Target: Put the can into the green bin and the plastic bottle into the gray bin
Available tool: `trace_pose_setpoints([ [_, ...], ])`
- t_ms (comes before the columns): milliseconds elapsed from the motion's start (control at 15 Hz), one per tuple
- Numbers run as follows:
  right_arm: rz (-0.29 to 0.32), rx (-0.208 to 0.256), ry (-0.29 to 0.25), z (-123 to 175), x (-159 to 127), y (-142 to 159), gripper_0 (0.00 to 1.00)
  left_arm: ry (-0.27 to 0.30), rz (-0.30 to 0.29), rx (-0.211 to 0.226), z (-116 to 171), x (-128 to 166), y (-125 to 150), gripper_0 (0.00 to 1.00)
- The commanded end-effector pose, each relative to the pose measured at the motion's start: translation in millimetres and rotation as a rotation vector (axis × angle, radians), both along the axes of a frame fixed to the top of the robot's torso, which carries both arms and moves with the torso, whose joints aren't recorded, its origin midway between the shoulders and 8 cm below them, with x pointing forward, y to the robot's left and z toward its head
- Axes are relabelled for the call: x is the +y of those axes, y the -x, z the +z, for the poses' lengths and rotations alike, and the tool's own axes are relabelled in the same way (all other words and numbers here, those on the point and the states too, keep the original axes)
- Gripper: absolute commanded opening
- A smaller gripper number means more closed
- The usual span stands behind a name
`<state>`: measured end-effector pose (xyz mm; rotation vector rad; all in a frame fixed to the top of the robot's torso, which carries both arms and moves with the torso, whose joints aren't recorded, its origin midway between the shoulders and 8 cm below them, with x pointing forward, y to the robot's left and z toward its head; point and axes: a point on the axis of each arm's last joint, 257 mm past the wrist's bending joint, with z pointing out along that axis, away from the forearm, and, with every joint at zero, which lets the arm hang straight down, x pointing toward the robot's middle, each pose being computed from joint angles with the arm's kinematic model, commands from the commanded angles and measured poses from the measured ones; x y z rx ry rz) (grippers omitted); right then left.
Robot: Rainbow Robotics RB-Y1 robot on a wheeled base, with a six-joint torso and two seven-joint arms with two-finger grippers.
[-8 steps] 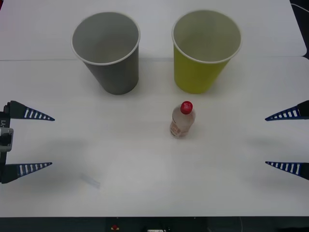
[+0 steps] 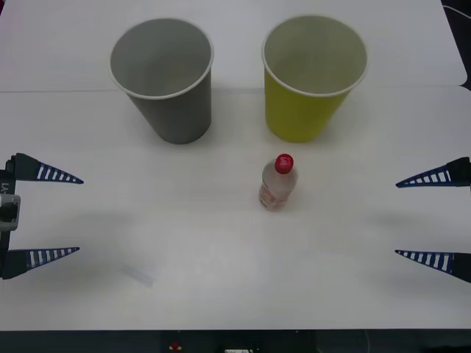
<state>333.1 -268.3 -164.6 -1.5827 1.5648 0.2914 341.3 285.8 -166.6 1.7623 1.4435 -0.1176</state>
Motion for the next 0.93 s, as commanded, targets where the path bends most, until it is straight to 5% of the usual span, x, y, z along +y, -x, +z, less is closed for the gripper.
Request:
trace_pose_setpoints([
  [67,-0.007,-0.014,-0.016,-4.0,4.4,-4.0,1.0,0.0,0.0,0.0,0.0,0.0,0.0,1.0],
  [333,-0.039,0.007,-0.118,-17.7,19.9,-8.5,1.0,0.0,0.0,0.0,0.0,0.0,0.0,1.0],
  [667,-0.077,-0.012,-0.172,-27.8,34.9,-16.5,1.0,0.0,0.0,0.0,0.0,0.0,0.0,1.0],
  [933,-0.098,0.02,-0.249,-39.5,48.0,-25.6,1.0,0.0,0.0,0.0,0.0,0.0,0.0,1.0],
])
